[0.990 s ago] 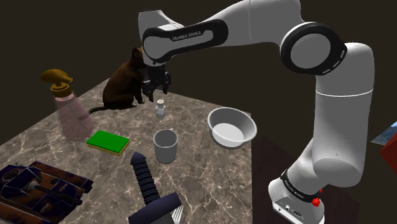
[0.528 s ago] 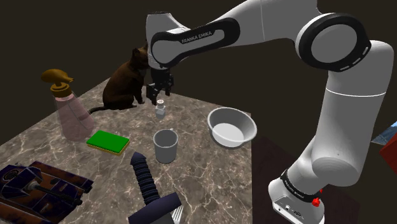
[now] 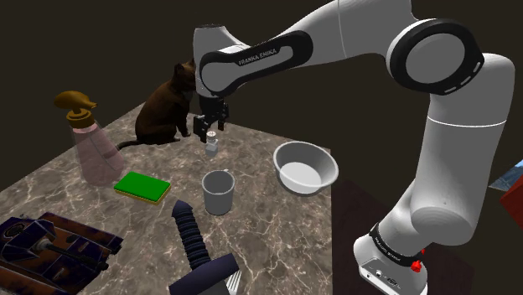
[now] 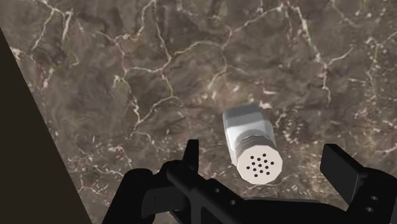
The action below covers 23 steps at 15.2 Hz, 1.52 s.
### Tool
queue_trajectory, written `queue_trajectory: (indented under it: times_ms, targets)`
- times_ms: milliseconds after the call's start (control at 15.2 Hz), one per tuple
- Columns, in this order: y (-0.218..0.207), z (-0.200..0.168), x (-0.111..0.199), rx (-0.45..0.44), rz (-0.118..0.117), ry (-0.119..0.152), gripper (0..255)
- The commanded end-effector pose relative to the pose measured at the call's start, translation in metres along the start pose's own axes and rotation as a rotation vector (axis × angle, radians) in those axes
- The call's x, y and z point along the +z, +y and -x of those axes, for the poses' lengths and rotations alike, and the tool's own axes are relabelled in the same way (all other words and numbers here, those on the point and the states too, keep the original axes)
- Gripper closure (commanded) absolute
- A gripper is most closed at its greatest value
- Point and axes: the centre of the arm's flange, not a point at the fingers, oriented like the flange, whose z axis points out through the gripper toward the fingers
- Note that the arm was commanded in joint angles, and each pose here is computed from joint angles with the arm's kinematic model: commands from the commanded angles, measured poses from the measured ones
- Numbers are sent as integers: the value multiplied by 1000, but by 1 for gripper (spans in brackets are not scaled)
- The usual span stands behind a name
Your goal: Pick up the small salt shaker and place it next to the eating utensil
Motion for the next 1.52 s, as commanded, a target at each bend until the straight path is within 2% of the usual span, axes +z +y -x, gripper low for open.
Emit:
queue_trajectory:
  times_ms: [0,66,132,726,1452]
  targets:
    - [0,0,0,0,0,0,0]
    - [0,0,0,0,0,0,0]
    - [0,0,0,0,0,0,255]
    - [0,0,0,0,0,0,255]
    - [-1,1,-58,0,0,0,255]
